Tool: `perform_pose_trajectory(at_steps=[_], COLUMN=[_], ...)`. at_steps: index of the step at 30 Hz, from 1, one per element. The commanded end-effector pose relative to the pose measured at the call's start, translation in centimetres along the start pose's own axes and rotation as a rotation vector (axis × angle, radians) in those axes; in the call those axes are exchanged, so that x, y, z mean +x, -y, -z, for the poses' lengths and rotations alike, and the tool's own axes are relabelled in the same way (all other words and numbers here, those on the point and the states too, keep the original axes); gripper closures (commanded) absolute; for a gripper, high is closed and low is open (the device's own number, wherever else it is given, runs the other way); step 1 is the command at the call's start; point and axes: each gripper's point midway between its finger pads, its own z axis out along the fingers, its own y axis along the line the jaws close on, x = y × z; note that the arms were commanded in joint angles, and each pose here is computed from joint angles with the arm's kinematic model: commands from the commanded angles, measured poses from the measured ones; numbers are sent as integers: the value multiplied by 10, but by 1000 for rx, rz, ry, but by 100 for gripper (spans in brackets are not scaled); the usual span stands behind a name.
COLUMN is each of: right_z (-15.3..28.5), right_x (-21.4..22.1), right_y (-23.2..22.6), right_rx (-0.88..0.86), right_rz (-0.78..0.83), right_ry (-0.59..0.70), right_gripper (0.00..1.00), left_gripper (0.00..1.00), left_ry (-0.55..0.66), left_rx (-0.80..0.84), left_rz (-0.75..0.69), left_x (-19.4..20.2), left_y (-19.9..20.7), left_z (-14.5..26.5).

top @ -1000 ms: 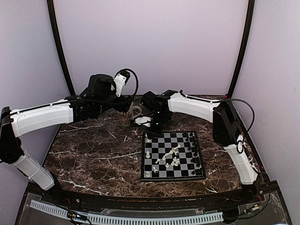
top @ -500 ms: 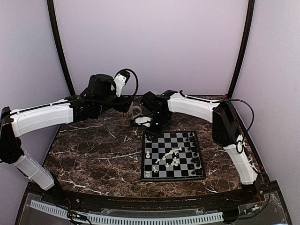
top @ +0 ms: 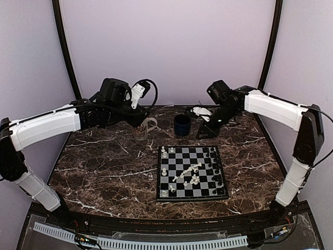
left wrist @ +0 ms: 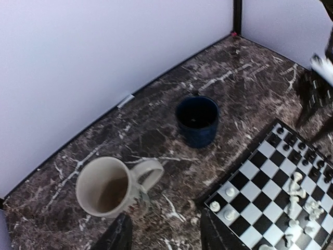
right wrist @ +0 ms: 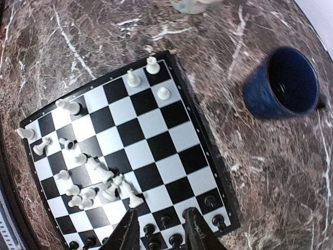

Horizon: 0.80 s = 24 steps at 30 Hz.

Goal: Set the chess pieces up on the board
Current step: Move the knight to g1.

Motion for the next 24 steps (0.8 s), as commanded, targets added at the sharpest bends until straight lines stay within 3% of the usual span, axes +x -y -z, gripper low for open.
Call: perform_pose_trajectory(at_steps=[1,5,12,18,24], right_z=[13,14,15,10,17], right_x=[15,28,21,30,27], right_y=[15,13,5,4,2], right_rx=[-4,-14,-60,-54,-42], right_rz=[-60,-73,-54,-52,-38], right_ry=[162,205,263,244,258], right_gripper=[68,68,69,69,68], left_gripper=[55,57,56,54,51], left_ry=[-177,-320,-458,-537,-528], left_rx=[319,530,730,757,741], left_rz=[-77,-256,-309,-392,-464], left_x=[52,103,154,182,191], left_y=[76,143,190,209,220], left_z=[27,57,81,70,49])
